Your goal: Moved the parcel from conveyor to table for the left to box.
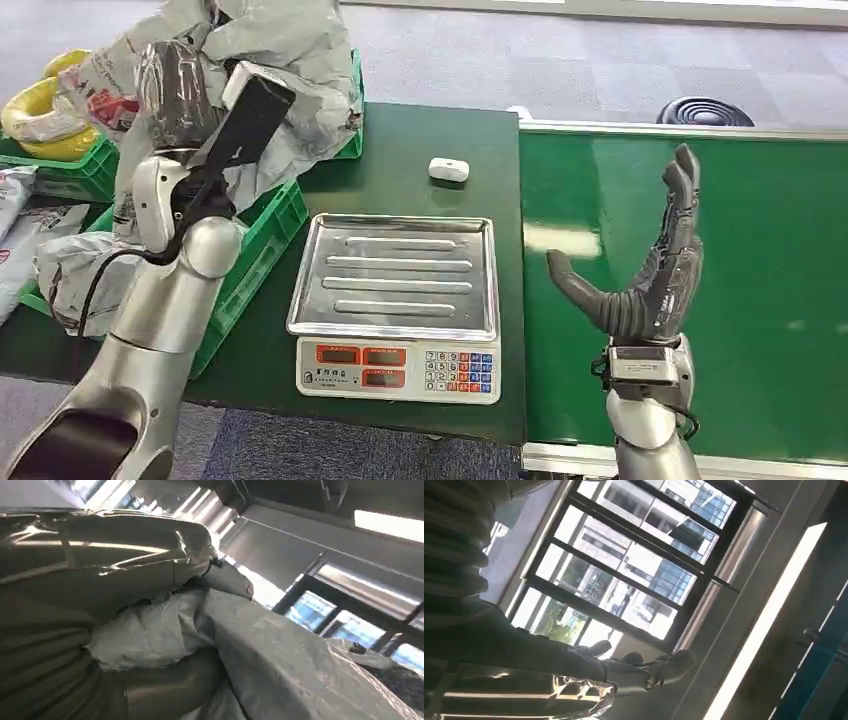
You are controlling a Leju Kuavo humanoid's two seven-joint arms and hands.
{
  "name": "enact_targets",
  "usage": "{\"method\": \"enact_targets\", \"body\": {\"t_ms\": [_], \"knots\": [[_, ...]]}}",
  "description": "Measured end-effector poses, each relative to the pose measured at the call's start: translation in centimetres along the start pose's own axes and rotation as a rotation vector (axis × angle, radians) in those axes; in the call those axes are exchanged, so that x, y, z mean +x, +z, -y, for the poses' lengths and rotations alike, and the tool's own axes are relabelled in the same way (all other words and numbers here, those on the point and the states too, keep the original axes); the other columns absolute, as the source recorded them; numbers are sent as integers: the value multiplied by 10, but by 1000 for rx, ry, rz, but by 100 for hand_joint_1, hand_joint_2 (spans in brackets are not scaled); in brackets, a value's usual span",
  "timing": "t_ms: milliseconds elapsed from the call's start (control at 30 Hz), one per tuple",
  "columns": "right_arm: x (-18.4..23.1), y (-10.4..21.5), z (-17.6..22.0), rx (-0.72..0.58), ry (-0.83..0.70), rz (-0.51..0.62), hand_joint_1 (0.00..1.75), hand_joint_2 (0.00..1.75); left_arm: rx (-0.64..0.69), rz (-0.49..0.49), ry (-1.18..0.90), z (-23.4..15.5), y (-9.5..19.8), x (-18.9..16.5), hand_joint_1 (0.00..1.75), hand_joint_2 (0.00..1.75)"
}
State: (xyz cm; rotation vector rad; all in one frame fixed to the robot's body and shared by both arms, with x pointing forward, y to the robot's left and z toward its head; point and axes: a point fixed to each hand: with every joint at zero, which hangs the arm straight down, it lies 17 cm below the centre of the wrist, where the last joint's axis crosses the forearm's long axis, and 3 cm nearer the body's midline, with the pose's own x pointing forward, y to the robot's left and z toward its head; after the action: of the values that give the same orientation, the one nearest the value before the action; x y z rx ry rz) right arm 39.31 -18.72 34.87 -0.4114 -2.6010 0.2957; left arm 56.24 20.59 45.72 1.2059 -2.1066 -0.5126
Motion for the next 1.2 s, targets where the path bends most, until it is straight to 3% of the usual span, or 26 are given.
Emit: {"method": "enact_targets", "body": {"t_ms": [167, 267, 333, 433, 500, 533, 567, 800, 1000, 1200], "knots": [[-5, 1, 0, 5, -3, -26, 0, 175, -256, -226, -338, 38, 6, -130, 175, 175], [-7, -1, -1, 11, -6, -33, 0, 175, -505, -348, -455, 74, 48, -206, 175, 175], [-8, -3, -1, 15, -7, -32, 0, 175, -603, -385, -472, 87, 68, -229, 175, 175], [-12, -5, -4, 27, -6, -41, 0, 175, -876, -450, -499, 114, 121, -264, 175, 175], [-14, -4, -6, 34, -2, -49, 0, 175, -917, -473, -519, 115, 135, -277, 175, 175], [-15, -3, -6, 37, 1, -54, 0, 175, -928, -487, -528, 113, 141, -284, 59, 175], [-16, -3, -7, 40, 4, -59, 0, 175, -930, -499, -536, 111, 143, -290, 7, 175], [-20, 6, -11, 61, 24, -79, 0, 175, -794, -531, -412, 103, 136, -294, 0, 175], [-21, 18, -14, 77, 30, -101, 0, 175, -290, -445, -193, 38, 68, -260, 0, 175], [-24, 24, -15, 83, 19, -125, 0, 175, 63, -325, -163, -45, 46, -231, 0, 175]]}}
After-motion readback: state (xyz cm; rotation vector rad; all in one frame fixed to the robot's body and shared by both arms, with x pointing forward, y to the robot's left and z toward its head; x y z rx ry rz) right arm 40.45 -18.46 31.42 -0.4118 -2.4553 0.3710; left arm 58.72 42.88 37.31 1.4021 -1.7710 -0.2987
